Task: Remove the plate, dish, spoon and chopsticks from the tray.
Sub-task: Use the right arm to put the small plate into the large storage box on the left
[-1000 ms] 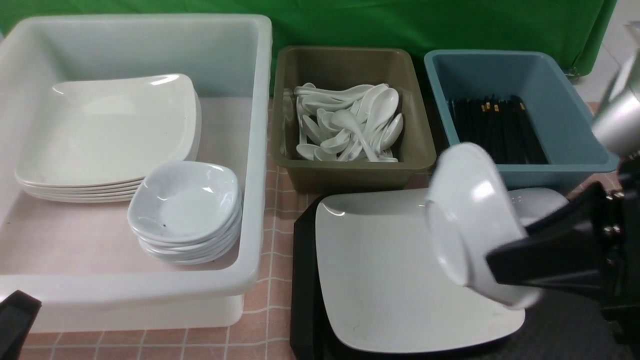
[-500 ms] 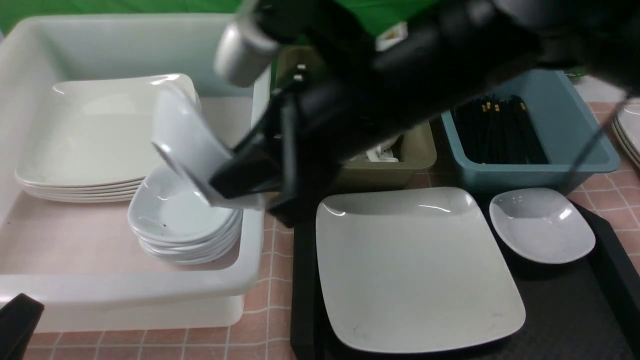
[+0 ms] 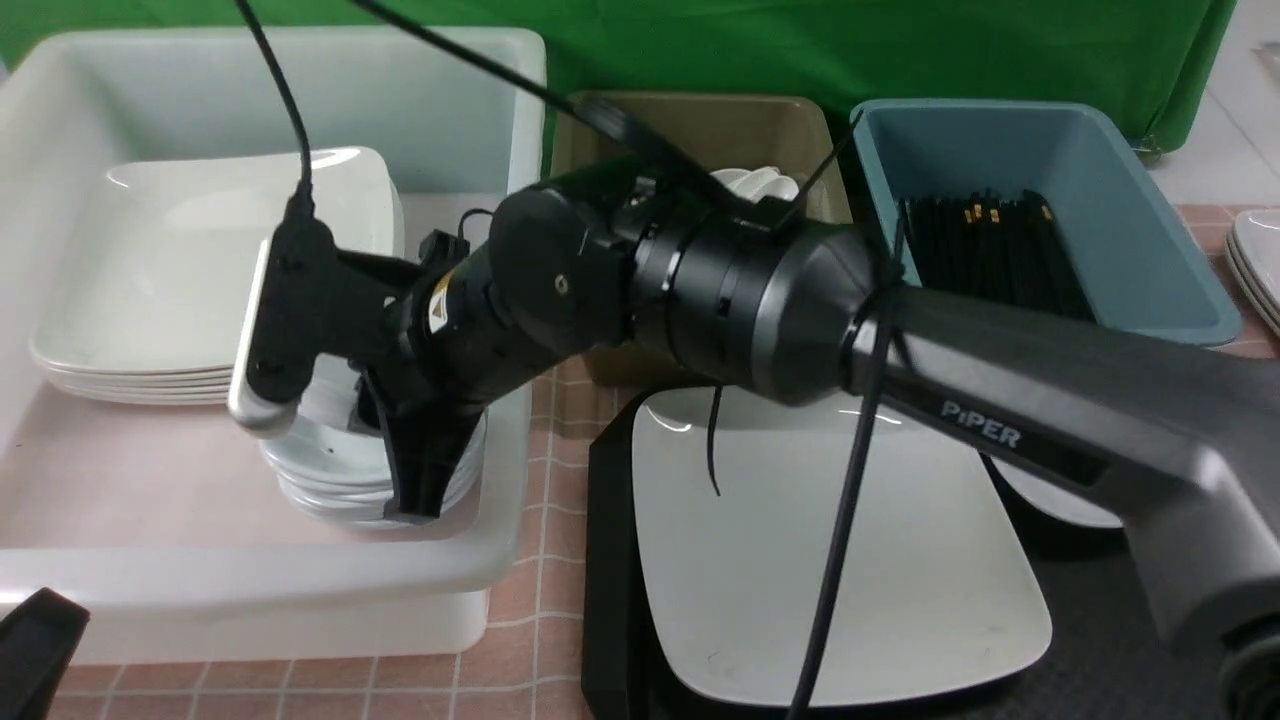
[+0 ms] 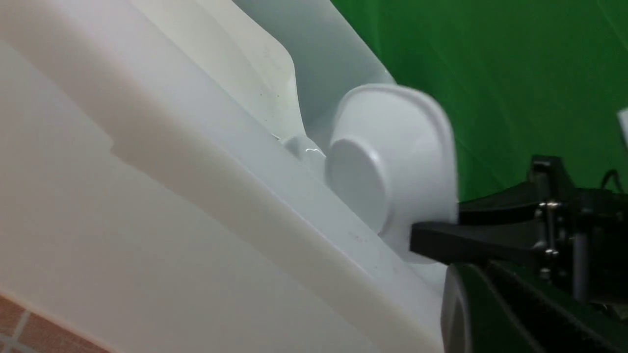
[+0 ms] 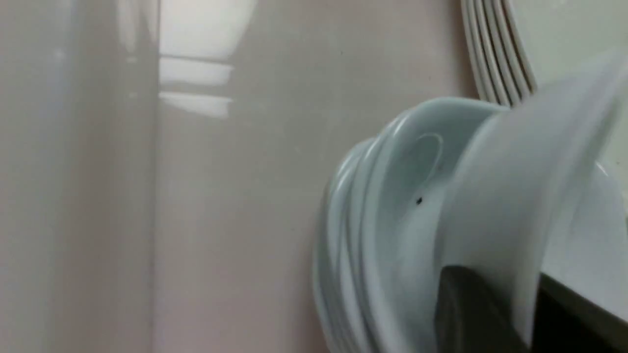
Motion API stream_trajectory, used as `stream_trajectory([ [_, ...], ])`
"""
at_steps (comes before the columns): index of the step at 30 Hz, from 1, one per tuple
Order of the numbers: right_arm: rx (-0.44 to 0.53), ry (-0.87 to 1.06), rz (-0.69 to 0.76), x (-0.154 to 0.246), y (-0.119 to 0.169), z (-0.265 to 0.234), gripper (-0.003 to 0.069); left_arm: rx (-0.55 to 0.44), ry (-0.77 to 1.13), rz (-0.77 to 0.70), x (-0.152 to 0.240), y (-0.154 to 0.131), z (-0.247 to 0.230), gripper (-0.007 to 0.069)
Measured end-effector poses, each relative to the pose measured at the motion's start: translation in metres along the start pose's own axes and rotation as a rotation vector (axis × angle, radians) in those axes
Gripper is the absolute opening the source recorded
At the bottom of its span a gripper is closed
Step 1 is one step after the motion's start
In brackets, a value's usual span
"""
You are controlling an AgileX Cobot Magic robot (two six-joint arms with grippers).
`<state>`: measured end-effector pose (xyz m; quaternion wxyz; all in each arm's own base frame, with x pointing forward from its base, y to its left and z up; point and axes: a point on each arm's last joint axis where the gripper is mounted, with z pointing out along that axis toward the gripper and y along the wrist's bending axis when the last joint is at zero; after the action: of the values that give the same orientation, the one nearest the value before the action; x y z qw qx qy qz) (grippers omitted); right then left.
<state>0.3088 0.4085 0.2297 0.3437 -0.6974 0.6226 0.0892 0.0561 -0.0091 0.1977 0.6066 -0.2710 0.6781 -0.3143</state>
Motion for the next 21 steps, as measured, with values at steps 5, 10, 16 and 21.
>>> stream_trajectory([
  [5,-0.004,0.023,-0.008,0.004,0.002,0.007,0.0293,0.000,0.000,0.001,0.000,0.000,0.000,0.0020],
  [10,-0.023,0.033,0.024,-0.004,0.001,-0.018,0.0375,0.000,0.000,0.001,0.000,0.000,0.000,0.0020],
  [16,-0.038,0.024,0.037,-0.025,-0.003,-0.092,0.0385,-0.001,0.001,0.004,0.000,0.000,0.000,0.0020],
  [21,-0.030,0.079,0.097,-0.031,0.000,-0.167,0.0335,-0.001,0.001,0.006,0.000,0.000,0.000,0.0020],
])
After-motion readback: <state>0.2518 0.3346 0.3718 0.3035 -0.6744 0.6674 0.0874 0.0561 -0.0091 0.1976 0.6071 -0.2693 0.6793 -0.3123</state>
